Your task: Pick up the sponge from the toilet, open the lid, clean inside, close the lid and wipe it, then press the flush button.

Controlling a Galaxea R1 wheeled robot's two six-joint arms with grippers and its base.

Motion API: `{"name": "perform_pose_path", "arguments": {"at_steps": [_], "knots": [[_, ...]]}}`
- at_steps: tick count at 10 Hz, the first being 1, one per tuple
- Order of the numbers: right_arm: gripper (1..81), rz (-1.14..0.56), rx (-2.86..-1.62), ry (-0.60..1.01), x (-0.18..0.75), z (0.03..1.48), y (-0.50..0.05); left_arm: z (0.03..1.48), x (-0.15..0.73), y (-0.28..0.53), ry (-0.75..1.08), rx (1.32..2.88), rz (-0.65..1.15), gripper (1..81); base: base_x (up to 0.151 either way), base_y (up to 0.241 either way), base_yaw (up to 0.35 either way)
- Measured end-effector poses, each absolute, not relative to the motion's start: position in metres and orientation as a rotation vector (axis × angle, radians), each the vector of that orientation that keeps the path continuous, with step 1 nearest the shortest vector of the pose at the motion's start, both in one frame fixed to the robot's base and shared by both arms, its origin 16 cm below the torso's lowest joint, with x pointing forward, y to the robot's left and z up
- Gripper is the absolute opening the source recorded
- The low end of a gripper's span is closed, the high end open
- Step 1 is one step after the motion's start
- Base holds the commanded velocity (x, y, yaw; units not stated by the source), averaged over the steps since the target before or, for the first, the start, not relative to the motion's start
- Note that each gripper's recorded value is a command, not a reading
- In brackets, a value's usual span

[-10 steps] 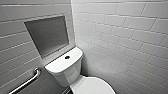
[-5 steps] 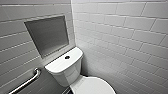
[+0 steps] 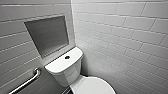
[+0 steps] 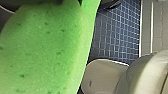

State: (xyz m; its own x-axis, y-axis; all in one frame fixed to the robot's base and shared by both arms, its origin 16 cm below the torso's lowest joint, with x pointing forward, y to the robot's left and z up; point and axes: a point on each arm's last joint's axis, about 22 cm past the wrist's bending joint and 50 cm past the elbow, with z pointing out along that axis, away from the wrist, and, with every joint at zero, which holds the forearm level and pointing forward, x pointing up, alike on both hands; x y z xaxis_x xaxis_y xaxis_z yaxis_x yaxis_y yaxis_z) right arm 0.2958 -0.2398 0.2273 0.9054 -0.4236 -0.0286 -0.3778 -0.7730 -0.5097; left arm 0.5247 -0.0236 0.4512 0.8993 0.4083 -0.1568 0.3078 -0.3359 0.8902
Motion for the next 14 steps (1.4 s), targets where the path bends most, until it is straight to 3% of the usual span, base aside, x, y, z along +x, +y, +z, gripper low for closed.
{"name": "perform_pose_path", "arguments": {"at_steps": [4, 6, 14], "knots": [[1.0, -0.128, -2.545, 0.573, 0.299, 0.229, -0.240, 0.455, 0.531, -0.014, 0.534, 1.947, 0.131, 81.1, 0.000, 0.000, 0.000], [1.0, -0.185, -2.536, 0.556, 0.314, 0.237, -0.240, 0.474, 0.556, 0.007, 0.546, 1.948, 0.224, 81.1, 0.000, 0.000, 0.000], [1.0, -0.195, -2.523, 0.546, 0.316, 0.239, -0.230, 0.483, 0.567, 0.026, 0.608, 1.934, 0.239, 81.1, 0.000, 0.000, 0.000]]}}
